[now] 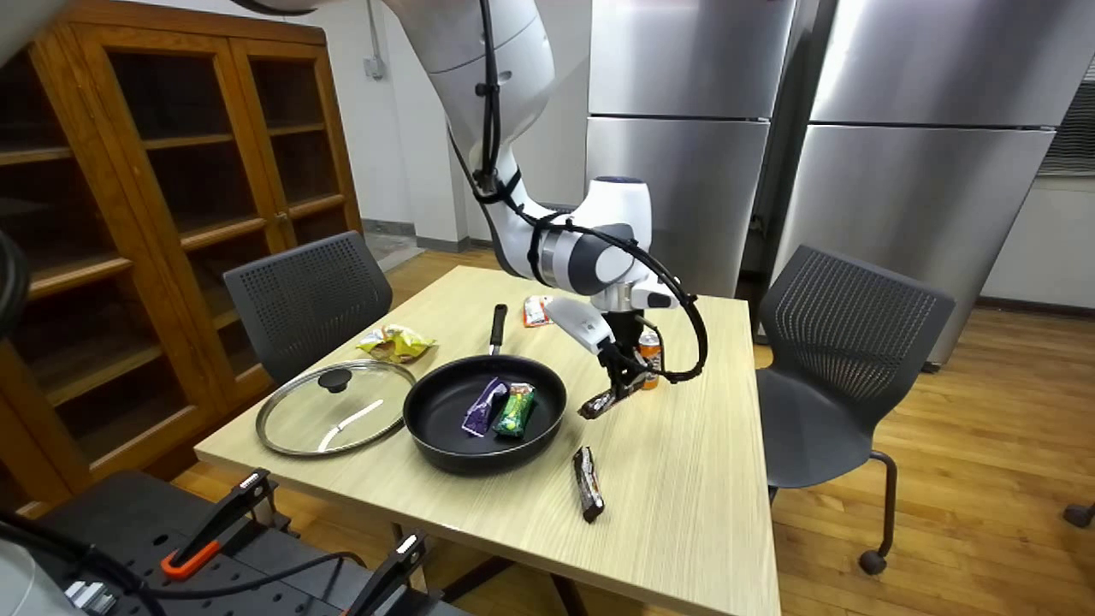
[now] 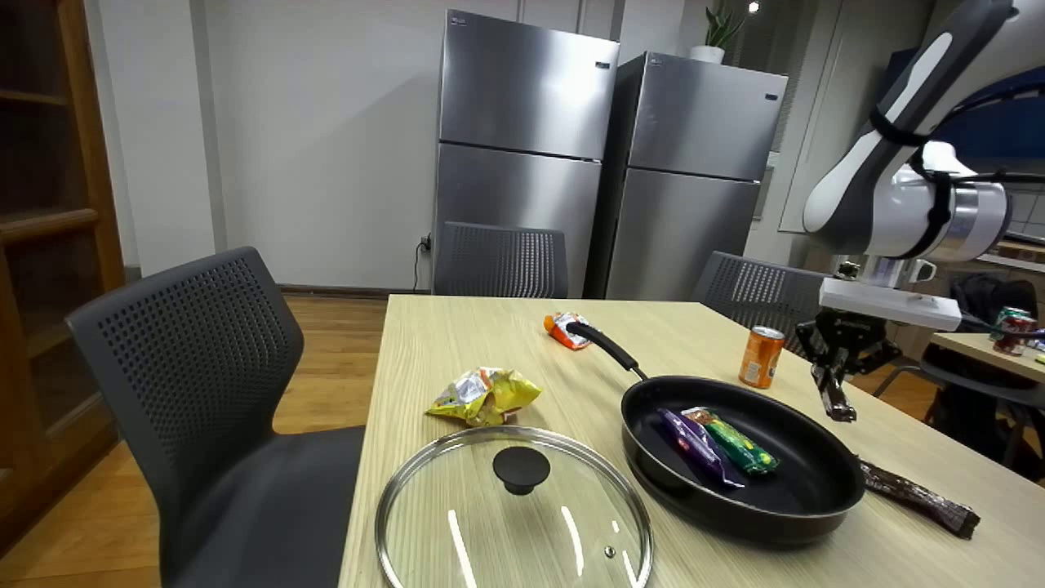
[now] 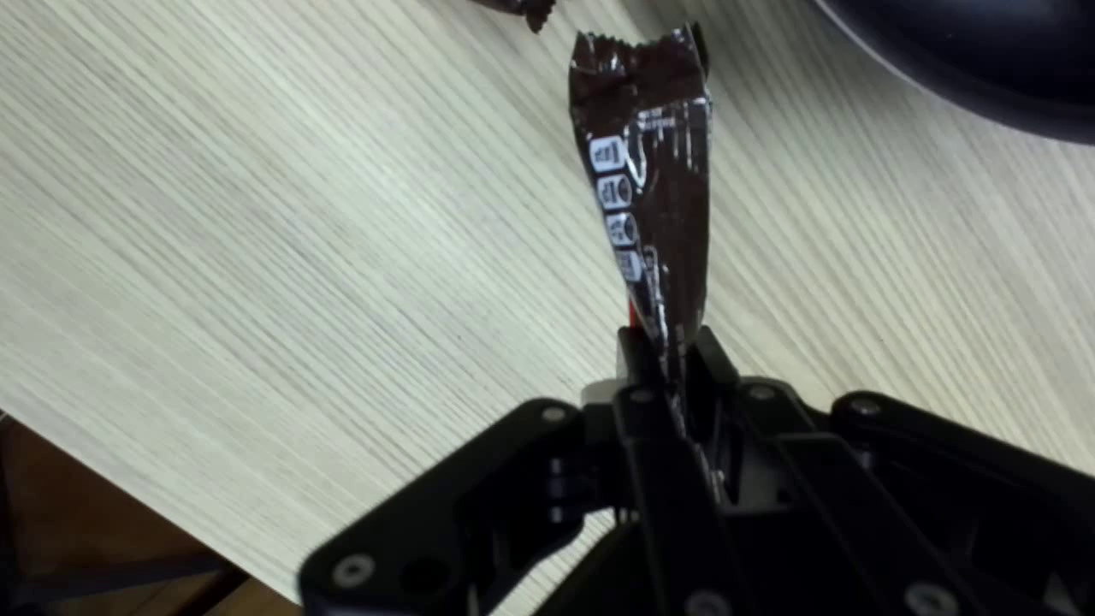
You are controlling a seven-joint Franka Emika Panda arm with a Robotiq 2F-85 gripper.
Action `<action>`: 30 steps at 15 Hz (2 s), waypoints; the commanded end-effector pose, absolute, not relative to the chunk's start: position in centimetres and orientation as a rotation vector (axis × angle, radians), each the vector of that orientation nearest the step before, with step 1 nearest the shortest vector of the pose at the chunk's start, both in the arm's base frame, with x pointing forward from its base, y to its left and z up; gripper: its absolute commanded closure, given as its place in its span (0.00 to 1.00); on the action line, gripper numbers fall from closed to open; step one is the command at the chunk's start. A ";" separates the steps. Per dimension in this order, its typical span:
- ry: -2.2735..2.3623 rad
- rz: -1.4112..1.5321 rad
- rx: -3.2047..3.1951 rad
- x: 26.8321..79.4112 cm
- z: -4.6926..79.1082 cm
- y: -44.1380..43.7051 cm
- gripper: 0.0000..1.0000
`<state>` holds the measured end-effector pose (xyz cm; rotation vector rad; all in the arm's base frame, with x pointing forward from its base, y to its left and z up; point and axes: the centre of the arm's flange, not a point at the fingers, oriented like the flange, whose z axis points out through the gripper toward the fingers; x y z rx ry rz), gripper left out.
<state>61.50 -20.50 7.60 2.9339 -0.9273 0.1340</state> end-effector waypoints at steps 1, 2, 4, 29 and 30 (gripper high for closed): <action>-0.808 0.185 2.947 59.5 10.3 -17.6 0.97; -0.780 0.201 2.950 59.2 10.5 -17.0 0.97; -0.734 0.228 2.954 58.9 10.8 -15.8 0.97; 0.039 0.121 2.946 53.8 9.3 -3.1 0.54; 0.043 0.119 2.944 53.8 9.3 -3.3 0.48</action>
